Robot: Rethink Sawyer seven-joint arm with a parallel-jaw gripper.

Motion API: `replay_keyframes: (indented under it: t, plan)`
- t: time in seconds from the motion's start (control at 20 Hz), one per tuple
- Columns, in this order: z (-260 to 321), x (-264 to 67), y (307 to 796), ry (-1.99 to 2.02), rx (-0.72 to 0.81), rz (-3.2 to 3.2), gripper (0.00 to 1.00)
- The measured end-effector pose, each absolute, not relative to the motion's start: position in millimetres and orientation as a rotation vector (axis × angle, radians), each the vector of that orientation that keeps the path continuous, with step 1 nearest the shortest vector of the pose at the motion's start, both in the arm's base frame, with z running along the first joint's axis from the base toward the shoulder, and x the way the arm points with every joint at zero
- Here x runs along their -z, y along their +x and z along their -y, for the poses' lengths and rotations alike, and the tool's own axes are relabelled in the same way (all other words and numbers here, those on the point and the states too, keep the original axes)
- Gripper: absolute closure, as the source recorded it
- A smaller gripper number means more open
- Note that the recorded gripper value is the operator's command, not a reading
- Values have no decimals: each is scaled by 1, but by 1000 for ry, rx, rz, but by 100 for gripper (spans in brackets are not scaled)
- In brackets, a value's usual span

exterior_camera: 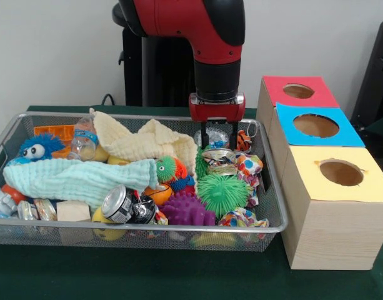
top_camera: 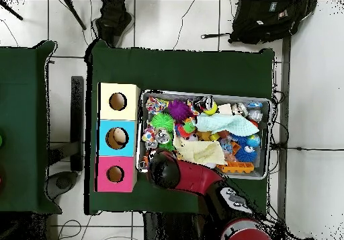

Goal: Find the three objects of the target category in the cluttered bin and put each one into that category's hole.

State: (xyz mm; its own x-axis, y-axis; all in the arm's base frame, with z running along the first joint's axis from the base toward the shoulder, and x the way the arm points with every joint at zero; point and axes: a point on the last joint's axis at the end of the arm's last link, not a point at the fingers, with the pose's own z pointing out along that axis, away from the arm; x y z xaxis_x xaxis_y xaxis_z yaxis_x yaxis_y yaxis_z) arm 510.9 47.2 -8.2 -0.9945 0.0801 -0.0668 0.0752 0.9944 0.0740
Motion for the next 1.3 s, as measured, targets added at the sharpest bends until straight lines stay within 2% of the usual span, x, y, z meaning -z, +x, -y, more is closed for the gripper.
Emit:
replay_keyframes:
  t: [1.3]
  plan:
    - [-63, -3, 484, -20, -71, -2952, 0]
